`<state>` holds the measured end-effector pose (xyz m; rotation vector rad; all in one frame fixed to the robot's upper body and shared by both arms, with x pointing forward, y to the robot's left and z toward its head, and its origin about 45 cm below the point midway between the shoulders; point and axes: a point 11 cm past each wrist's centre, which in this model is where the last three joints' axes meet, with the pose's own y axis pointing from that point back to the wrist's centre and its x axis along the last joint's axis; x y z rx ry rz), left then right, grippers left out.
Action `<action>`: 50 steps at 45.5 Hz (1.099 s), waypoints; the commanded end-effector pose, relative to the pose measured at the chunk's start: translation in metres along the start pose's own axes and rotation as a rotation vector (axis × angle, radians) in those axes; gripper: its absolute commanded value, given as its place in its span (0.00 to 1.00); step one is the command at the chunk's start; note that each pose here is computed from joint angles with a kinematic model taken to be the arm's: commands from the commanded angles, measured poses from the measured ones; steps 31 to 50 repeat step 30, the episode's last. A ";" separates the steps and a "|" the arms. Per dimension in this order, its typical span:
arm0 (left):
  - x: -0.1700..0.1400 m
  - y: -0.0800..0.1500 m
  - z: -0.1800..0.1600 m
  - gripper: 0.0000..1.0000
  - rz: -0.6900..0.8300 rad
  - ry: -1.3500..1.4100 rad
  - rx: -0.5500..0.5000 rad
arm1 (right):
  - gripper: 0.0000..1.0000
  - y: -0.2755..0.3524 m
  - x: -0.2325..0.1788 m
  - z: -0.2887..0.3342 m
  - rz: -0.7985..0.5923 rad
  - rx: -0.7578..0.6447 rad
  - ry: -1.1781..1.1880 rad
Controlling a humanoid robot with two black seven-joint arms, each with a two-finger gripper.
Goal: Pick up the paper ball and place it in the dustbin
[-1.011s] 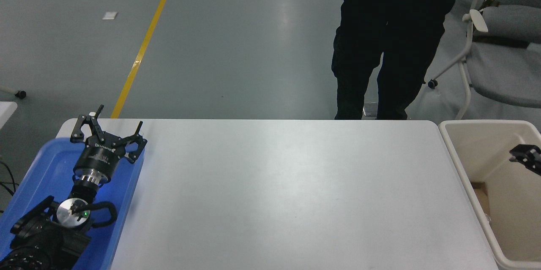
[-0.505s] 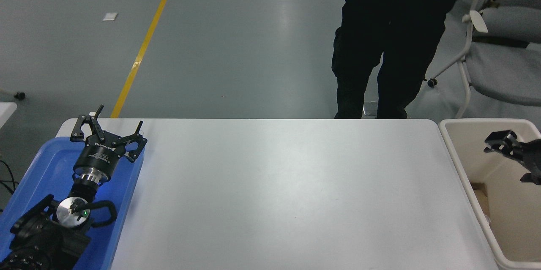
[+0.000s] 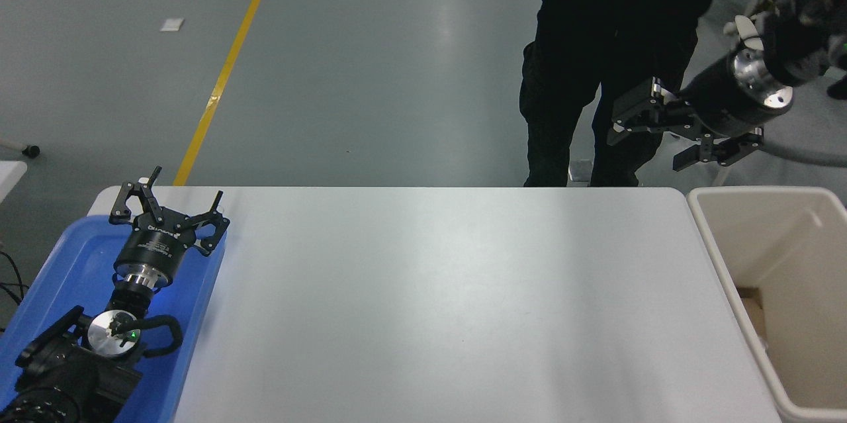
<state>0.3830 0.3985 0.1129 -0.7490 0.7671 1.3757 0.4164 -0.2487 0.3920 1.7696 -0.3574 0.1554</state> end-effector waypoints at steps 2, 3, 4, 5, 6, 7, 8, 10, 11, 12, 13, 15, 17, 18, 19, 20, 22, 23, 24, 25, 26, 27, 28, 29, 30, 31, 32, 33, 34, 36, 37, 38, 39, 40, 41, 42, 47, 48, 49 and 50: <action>0.000 0.000 0.000 0.99 -0.001 0.000 -0.001 | 1.00 -0.003 -0.012 -0.059 -0.032 -0.047 0.173; 0.000 0.000 0.000 0.99 -0.001 0.000 -0.001 | 1.00 -0.004 -0.013 -0.060 -0.036 -0.049 0.174; 0.000 0.000 0.000 0.99 -0.001 0.000 0.001 | 1.00 -0.005 -0.014 -0.060 -0.039 -0.051 0.176; 0.000 0.000 0.000 0.99 -0.001 0.000 -0.001 | 1.00 -0.007 -0.015 -0.060 -0.042 -0.052 0.178; 0.000 0.000 0.000 0.99 -0.001 0.000 -0.001 | 1.00 -0.007 -0.015 -0.061 -0.043 -0.053 0.179; 0.000 0.000 0.000 0.99 -0.001 0.000 -0.001 | 1.00 -0.007 -0.015 -0.061 -0.042 -0.053 0.181; 0.000 0.000 0.000 0.99 -0.001 0.000 0.001 | 1.00 -0.006 -0.015 -0.062 -0.041 -0.053 0.182; 0.000 0.000 0.000 0.99 -0.001 -0.001 0.002 | 1.00 -0.002 -0.013 -0.063 -0.030 -0.049 0.182; 0.000 0.000 0.000 0.99 -0.001 -0.001 0.002 | 1.00 -0.001 -0.012 -0.064 -0.027 -0.048 0.182; 0.000 0.000 0.000 0.99 -0.001 -0.001 0.002 | 1.00 0.000 -0.012 -0.064 -0.024 -0.048 0.183; 0.000 0.000 0.000 0.99 -0.001 -0.001 0.002 | 1.00 0.002 -0.011 -0.064 -0.019 -0.048 0.183; 0.000 0.000 0.000 0.99 -0.001 -0.001 0.002 | 1.00 0.003 -0.010 -0.064 -0.016 -0.048 0.184; 0.000 0.000 0.000 0.99 -0.001 -0.001 0.002 | 1.00 0.004 -0.009 -0.063 -0.013 -0.047 0.180; 0.000 0.000 0.000 0.99 -0.001 -0.001 0.002 | 1.00 0.005 -0.009 -0.063 -0.013 -0.046 0.179; 0.000 0.000 0.000 0.99 -0.001 -0.001 0.002 | 1.00 0.006 -0.008 -0.062 -0.008 -0.044 0.176; 0.000 0.000 0.000 0.99 -0.001 -0.001 0.002 | 1.00 0.007 -0.007 -0.062 -0.006 -0.043 0.174; 0.000 0.000 0.000 0.99 -0.001 -0.001 0.002 | 1.00 0.010 -0.006 -0.061 0.002 -0.039 0.170; 0.000 0.000 0.000 0.99 -0.001 -0.001 0.002 | 1.00 0.012 -0.005 -0.062 0.005 -0.038 0.171; 0.000 0.000 0.000 0.99 -0.001 -0.002 0.003 | 1.00 0.013 -0.005 -0.062 0.008 -0.037 0.171; 0.000 0.000 0.000 0.99 -0.001 -0.001 0.002 | 1.00 0.014 -0.004 -0.062 0.010 -0.036 0.170; 0.000 0.000 0.000 0.99 -0.001 -0.001 0.002 | 1.00 0.015 -0.004 -0.061 0.012 -0.035 0.168; 0.000 0.000 0.000 0.99 -0.001 -0.001 0.002 | 1.00 0.016 -0.003 -0.061 0.015 -0.034 0.166; 0.000 0.000 0.000 0.99 -0.001 -0.001 0.002 | 1.00 0.016 -0.003 -0.061 0.015 -0.033 0.165; 0.000 0.000 0.000 0.99 -0.001 -0.001 0.002 | 1.00 0.017 -0.003 -0.060 0.017 -0.032 0.164; 0.000 0.000 0.000 0.99 -0.001 -0.001 0.002 | 1.00 0.017 -0.002 -0.061 0.019 -0.032 0.165; 0.000 0.000 0.000 0.99 -0.001 -0.001 0.002 | 1.00 0.017 -0.002 -0.061 0.019 -0.032 0.165; 0.000 0.000 0.000 0.99 -0.001 -0.001 0.002 | 1.00 0.017 -0.002 -0.061 0.019 -0.032 0.165; 0.000 0.000 0.000 0.99 -0.001 -0.001 0.002 | 1.00 0.017 -0.002 -0.061 0.019 -0.032 0.165; 0.000 0.000 0.000 0.99 -0.001 -0.001 0.002 | 1.00 0.017 -0.002 -0.061 0.019 -0.032 0.165; 0.000 0.000 0.000 0.99 -0.001 -0.001 0.002 | 1.00 0.017 -0.002 -0.061 0.019 -0.032 0.165; 0.000 0.000 0.000 0.99 -0.001 -0.001 0.002 | 1.00 0.017 -0.002 -0.061 0.019 -0.032 0.165; 0.000 0.000 0.000 0.99 -0.001 -0.001 0.002 | 1.00 0.017 -0.002 -0.061 0.019 -0.032 0.165; 0.000 0.000 0.000 0.99 -0.001 -0.001 0.002 | 1.00 0.017 -0.002 -0.061 0.019 -0.032 0.165; 0.000 0.000 0.000 0.99 -0.001 -0.001 0.002 | 1.00 0.017 -0.002 -0.061 0.019 -0.032 0.165; 0.000 0.000 0.000 0.99 -0.001 -0.001 0.002 | 1.00 0.017 -0.002 -0.061 0.019 -0.032 0.165; 0.000 0.000 0.000 0.99 -0.001 -0.001 0.002 | 1.00 0.017 -0.002 -0.061 0.019 -0.032 0.165; 0.000 0.000 0.000 0.99 -0.001 -0.001 0.002 | 1.00 0.017 -0.002 -0.061 0.019 -0.032 0.165; 0.000 0.000 0.000 0.99 -0.001 -0.001 0.002 | 1.00 0.017 -0.002 -0.061 0.019 -0.032 0.165; 0.000 0.000 0.000 0.99 -0.001 -0.001 0.002 | 1.00 0.017 -0.002 -0.061 0.019 -0.032 0.165; 0.000 0.000 0.000 0.99 -0.001 -0.001 0.002 | 1.00 0.017 -0.002 -0.061 0.019 -0.032 0.165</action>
